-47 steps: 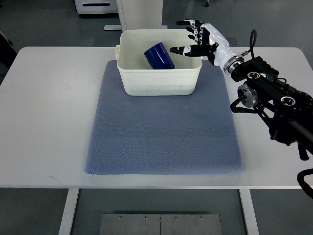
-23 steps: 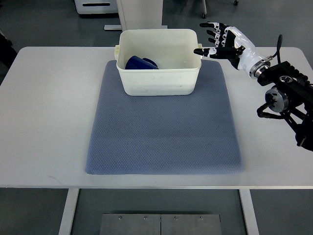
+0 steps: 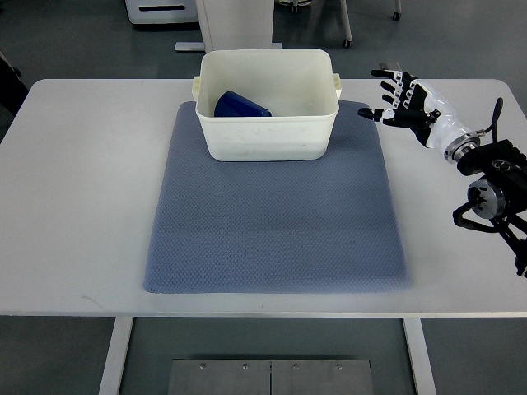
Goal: Place cup in box with right hand
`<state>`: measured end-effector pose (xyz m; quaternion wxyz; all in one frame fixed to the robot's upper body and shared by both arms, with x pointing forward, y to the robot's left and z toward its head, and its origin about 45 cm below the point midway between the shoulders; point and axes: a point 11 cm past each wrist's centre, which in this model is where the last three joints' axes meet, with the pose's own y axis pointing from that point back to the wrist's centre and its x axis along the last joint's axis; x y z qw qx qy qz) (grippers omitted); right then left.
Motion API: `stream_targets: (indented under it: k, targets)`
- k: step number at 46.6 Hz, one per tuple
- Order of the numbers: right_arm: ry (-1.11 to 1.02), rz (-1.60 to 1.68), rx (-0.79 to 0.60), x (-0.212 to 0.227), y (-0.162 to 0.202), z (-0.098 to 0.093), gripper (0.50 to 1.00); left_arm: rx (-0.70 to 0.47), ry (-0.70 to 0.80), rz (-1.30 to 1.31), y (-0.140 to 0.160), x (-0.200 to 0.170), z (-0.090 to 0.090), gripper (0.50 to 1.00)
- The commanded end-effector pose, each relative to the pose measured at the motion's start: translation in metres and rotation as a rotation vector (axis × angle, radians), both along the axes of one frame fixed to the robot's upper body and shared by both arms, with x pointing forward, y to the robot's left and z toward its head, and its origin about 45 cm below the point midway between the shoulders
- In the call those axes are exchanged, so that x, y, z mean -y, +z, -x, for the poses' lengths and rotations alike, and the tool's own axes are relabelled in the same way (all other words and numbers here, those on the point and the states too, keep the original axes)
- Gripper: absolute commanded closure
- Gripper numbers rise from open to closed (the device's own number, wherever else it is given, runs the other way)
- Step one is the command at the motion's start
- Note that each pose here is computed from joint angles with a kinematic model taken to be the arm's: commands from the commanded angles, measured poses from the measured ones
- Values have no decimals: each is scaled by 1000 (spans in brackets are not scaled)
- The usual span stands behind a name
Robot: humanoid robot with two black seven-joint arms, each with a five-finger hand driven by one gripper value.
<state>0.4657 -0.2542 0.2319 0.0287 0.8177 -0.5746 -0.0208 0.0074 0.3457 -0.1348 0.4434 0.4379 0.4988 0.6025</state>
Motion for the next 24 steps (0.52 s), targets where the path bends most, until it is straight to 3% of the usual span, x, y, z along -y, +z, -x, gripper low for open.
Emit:
stream_targets:
  k: [1, 24]
  targets:
    - [-6, -9, -12, 0, -4, 1, 500, 0, 0, -1, 0, 0, 0, 500]
    - [-63, -118, -107, 11, -34, 14, 500, -1, 0, -1, 0, 0, 0, 500]
